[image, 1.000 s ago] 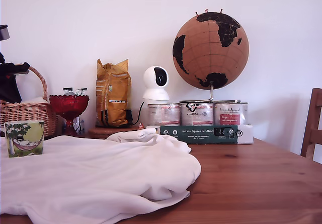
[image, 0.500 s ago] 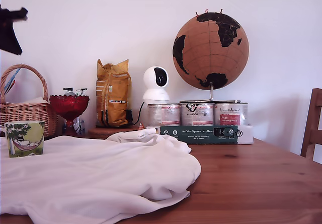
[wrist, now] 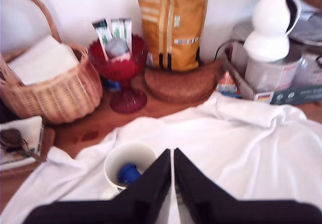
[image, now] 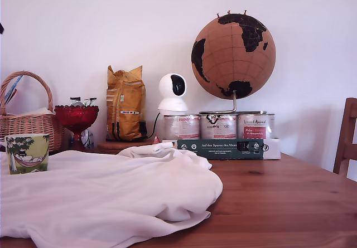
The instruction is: Pick the blue coffee capsule and place it inside the green coffee cup
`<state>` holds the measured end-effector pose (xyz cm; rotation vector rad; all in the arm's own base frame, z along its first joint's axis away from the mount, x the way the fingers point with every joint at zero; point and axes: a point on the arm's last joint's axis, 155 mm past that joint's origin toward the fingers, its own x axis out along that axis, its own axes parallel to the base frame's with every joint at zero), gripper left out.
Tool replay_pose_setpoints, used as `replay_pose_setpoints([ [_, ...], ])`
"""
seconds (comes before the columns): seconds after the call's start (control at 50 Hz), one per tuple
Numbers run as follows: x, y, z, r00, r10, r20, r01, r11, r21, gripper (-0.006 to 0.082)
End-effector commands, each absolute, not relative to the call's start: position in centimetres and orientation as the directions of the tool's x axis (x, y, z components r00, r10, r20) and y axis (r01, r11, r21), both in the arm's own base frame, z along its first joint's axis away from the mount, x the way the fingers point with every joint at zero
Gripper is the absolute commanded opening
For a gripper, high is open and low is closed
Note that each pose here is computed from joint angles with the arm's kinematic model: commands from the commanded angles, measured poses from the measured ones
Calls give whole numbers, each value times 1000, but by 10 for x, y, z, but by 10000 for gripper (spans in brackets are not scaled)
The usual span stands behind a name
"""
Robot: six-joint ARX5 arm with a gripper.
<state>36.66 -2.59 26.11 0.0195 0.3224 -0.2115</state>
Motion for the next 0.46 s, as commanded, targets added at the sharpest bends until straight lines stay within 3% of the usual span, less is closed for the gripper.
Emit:
replay_pose_setpoints([
  [0.0,357,-28,260,932,-206,-296,210,977,-19,-23],
  [0.44,307,-29,294,968,-197,-155,193,980,-38,-23],
])
